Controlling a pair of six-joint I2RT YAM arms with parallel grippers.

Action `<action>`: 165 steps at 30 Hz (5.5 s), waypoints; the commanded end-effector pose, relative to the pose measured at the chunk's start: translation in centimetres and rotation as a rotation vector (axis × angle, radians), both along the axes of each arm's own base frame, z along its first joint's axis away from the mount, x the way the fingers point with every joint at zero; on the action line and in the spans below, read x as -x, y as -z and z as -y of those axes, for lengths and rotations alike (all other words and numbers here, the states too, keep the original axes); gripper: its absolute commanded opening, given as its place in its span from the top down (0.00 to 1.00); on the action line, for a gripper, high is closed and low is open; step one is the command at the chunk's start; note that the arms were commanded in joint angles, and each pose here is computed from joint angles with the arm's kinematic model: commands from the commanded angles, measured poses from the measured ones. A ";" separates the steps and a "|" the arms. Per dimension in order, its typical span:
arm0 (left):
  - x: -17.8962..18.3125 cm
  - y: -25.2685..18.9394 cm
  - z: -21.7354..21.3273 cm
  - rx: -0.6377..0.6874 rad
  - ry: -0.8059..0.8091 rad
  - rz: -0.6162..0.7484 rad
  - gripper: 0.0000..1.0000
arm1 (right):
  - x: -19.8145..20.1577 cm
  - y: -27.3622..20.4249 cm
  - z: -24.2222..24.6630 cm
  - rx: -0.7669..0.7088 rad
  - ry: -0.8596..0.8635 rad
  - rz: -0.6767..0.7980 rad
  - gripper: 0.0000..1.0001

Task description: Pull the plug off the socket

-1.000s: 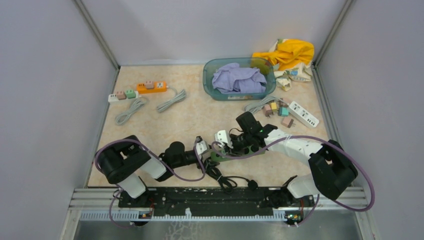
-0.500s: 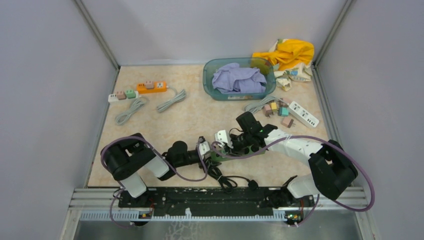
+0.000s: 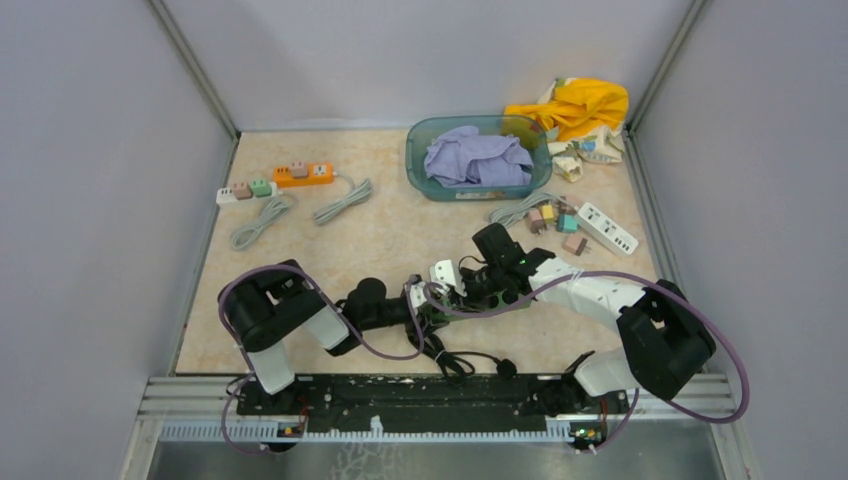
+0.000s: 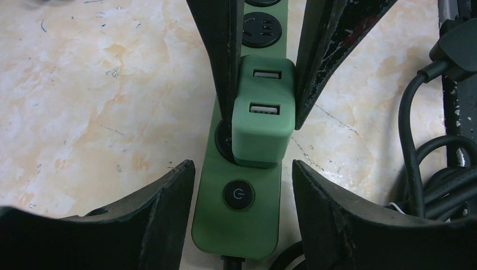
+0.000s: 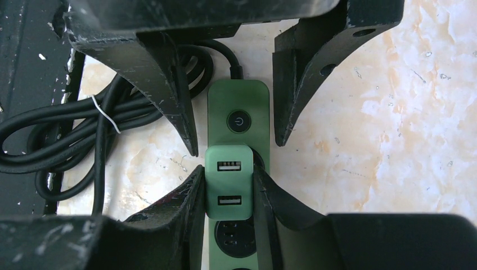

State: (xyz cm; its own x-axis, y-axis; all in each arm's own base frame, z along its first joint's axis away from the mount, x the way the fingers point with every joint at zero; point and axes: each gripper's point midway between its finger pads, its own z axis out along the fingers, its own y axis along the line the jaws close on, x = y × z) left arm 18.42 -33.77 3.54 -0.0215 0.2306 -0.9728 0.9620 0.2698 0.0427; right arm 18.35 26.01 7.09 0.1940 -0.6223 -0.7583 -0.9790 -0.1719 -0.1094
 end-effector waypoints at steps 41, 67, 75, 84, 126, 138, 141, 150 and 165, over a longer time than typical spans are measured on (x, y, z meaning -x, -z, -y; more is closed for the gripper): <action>1.6 5.0 -1.4 -0.186 0.044 -0.116 0.98 | 0.2 -3.2 -2.5 -0.207 -0.056 0.000 1.00; 1.7 4.9 -1.4 -0.180 0.036 -0.135 0.98 | -4.9 -4.2 -1.4 -0.194 0.179 0.073 1.00; 1.6 4.8 -1.2 -0.178 0.037 -0.132 0.98 | -1.6 -4.5 0.1 -0.228 -0.021 0.041 1.00; 1.5 4.6 -1.1 -0.176 0.035 -0.134 0.98 | -2.1 -5.3 -2.3 -0.274 0.073 -0.004 1.00; 1.3 4.6 -0.9 -0.177 0.037 -0.136 0.98 | -0.5 -6.5 -1.7 -0.337 -0.022 -0.010 1.00; 1.4 4.7 -0.9 -0.181 0.038 -0.139 0.98 | -4.6 -6.8 -0.6 -0.299 0.167 0.065 1.00; 1.4 4.7 -0.9 -0.182 0.039 -0.139 0.98 | -3.7 -6.6 -0.2 -0.290 0.110 0.062 1.00; 1.4 4.7 -0.8 -0.178 0.040 -0.141 0.98 | -0.8 -6.4 -2.1 -0.326 0.005 -0.001 1.00; 1.5 4.7 -0.8 -0.179 0.045 -0.142 0.98 | -2.4 -6.2 -0.4 -0.285 0.047 0.033 1.00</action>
